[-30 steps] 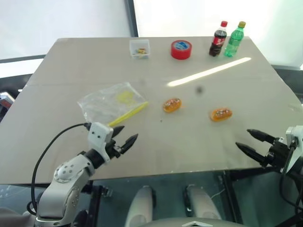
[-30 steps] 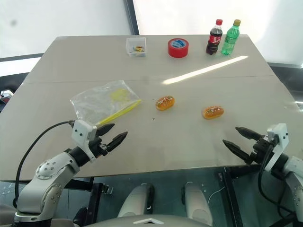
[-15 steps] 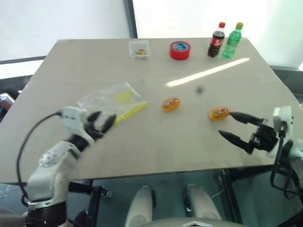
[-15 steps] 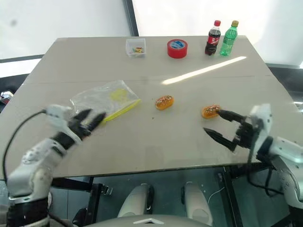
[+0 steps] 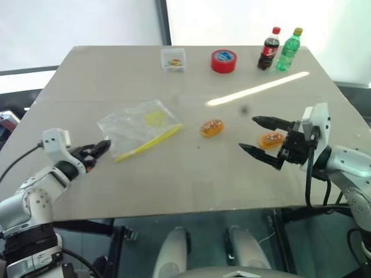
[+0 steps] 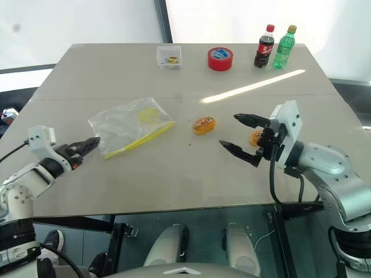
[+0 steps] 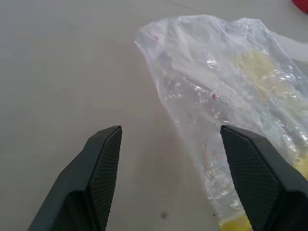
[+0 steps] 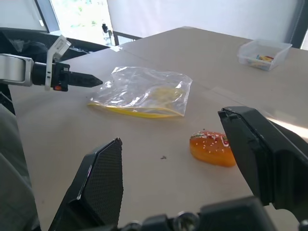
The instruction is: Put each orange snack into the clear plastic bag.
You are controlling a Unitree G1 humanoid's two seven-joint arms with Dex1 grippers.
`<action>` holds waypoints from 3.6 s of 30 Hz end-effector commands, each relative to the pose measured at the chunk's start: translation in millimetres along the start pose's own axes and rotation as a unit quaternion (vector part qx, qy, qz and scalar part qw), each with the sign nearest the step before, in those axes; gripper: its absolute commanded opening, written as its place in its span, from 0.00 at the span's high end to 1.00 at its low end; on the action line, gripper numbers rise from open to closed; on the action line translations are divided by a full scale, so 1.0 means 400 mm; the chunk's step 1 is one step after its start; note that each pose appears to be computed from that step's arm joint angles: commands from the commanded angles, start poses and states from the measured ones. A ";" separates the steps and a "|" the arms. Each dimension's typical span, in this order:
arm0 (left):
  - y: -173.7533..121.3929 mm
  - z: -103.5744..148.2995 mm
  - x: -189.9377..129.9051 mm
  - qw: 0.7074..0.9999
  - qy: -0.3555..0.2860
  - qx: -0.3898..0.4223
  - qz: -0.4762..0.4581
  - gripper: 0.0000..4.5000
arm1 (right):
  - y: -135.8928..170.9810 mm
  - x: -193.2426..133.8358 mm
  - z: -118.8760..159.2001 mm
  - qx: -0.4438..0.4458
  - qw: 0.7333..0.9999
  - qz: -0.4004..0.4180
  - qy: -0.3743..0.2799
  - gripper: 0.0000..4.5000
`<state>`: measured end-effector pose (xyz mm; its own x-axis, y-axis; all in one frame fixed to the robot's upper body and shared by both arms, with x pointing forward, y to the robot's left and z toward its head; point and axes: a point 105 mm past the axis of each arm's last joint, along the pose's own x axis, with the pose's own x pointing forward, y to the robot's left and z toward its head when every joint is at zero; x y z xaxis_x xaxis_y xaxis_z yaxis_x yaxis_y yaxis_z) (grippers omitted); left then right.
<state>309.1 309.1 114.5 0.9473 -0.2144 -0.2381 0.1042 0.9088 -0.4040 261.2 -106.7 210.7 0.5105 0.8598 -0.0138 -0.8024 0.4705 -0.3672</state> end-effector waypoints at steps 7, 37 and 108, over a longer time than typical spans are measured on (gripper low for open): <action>-0.101 -0.097 0.057 0.995 0.066 -0.029 -0.063 0.23 | 0.007 0.023 0.048 -0.030 0.999 0.001 -0.030 0.18; -0.331 -0.042 -0.028 0.926 0.028 -0.186 -0.327 1.00 | -0.043 0.095 -0.126 -0.157 0.980 -0.049 0.109 0.17; -0.480 0.059 0.024 0.919 -0.086 0.251 -0.291 0.30 | -0.264 0.372 -0.077 -0.389 0.881 -0.232 0.134 1.00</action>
<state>303.4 140.8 208.6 0.7001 -0.7116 0.0587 0.7139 0.6959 -0.0773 428.4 -33.6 197.1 0.8560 0.5139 0.0557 -0.1463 0.3442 -0.9274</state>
